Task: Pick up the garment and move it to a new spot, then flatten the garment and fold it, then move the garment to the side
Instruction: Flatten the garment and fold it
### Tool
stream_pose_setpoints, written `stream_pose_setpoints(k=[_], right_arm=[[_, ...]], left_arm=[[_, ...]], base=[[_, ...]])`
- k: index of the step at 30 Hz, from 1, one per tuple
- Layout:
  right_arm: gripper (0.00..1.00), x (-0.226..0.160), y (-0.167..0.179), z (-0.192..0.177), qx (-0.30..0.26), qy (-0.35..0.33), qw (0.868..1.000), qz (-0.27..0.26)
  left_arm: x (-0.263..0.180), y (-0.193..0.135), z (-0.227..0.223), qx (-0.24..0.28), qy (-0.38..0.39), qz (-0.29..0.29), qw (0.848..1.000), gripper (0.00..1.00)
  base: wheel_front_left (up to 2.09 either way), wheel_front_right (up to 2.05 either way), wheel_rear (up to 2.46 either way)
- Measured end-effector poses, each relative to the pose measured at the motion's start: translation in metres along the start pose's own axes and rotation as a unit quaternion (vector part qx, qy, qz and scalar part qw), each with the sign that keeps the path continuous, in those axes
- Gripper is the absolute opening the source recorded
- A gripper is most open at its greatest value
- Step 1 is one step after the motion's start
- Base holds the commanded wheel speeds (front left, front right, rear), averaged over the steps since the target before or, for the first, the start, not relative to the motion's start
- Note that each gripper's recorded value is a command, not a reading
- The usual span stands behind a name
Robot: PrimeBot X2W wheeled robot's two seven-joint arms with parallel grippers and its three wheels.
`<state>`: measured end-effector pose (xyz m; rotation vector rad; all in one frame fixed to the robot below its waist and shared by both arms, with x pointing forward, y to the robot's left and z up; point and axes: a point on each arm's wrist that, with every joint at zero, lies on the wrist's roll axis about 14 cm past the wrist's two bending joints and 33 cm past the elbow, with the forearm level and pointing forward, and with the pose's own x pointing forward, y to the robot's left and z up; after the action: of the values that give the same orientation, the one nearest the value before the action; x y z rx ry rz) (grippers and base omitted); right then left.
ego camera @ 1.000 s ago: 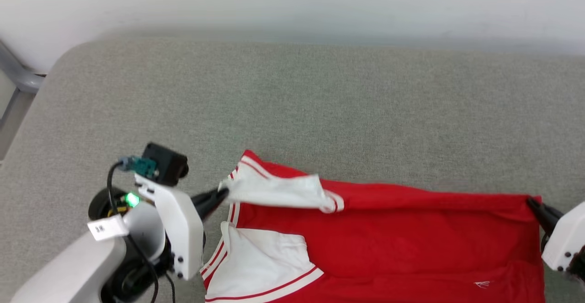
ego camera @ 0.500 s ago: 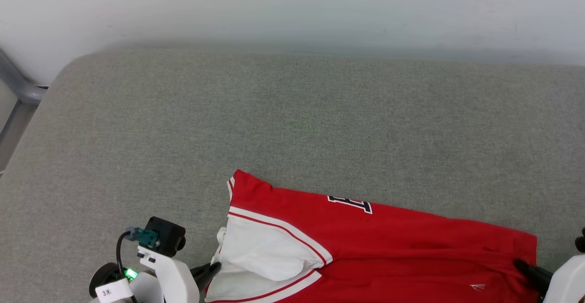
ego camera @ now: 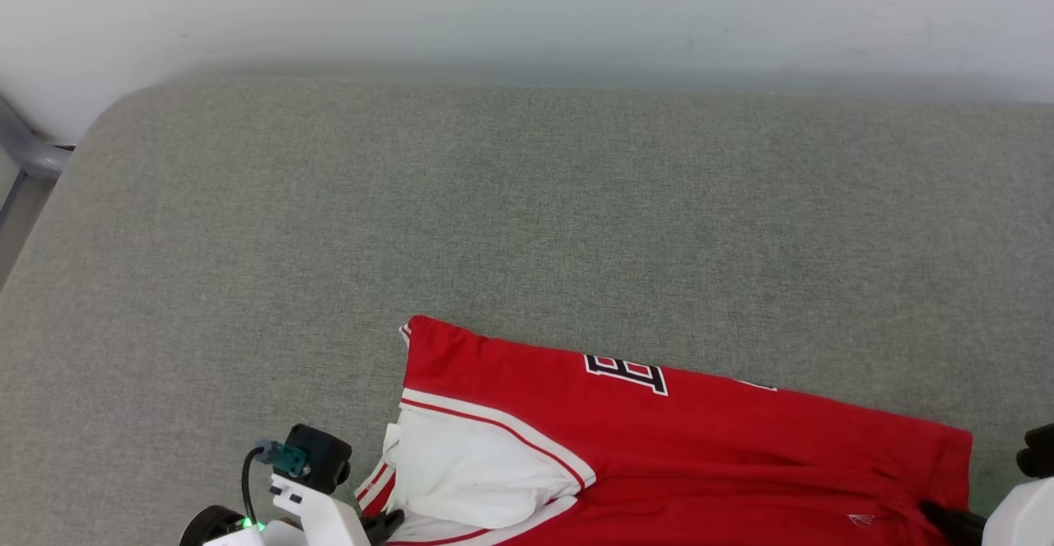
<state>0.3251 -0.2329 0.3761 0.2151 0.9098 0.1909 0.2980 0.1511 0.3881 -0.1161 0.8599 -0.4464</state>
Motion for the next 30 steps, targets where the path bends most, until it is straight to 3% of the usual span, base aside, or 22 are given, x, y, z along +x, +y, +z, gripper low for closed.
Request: stream_pose_setpoints(k=[3, 4, 5, 6, 13, 18, 25, 30], right_arm=[[0.00, 0.001, 0.003, -0.003, -0.012, 0.009, 1.000, 0.004], [0.40, 0.001, 0.004, -0.005, -0.015, 0.012, 1.000, 0.005], [1.00, 0.001, 0.004, -0.005, -0.019, 0.013, 1.000, 0.005], [1.00, 0.001, 0.004, -0.004, -0.022, 0.011, 1.000, 0.004], [1.00, -0.008, 0.006, 0.000, -0.028, 0.000, 1.000, 0.007], [1.00, -0.018, 0.003, 0.011, -0.020, -0.017, 1.000, 0.004], [1.00, -0.021, -0.006, 0.012, 0.013, -0.012, 1.000, -0.015], [1.00, -0.017, -0.009, 0.011, 0.049, -0.009, 0.998, -0.025]], left_arm=[[0.004, 0.000, -0.003, 0.001, 0.004, 0.000, 1.000, 0.00], [0.005, 0.000, -0.004, 0.001, 0.005, 0.000, 1.000, 0.00], [0.006, 0.000, -0.003, 0.000, 0.002, -0.001, 1.000, 0.84], [0.006, -0.001, -0.002, 0.000, -0.001, -0.001, 1.000, 1.00], [0.003, -0.004, 0.009, -0.007, -0.046, 0.006, 0.999, 1.00], [-0.007, -0.002, 0.039, -0.009, -0.128, 0.022, 0.991, 1.00], [-0.032, 0.007, 0.095, 0.000, -0.288, 0.062, 0.956, 1.00], [-0.047, 0.018, 0.116, 0.035, -0.361, 0.100, 0.927, 1.00]], base=[[0.00, 0.00, 0.00], [0.00, 0.00, 0.00], [0.00, 0.00, 0.00], [0.00, 0.00, 0.00], [0.00, 0.00, 0.00], [0.00, 0.00, 0.00], [0.00, 0.00, 0.00], [0.00, 0.00, 0.00]])
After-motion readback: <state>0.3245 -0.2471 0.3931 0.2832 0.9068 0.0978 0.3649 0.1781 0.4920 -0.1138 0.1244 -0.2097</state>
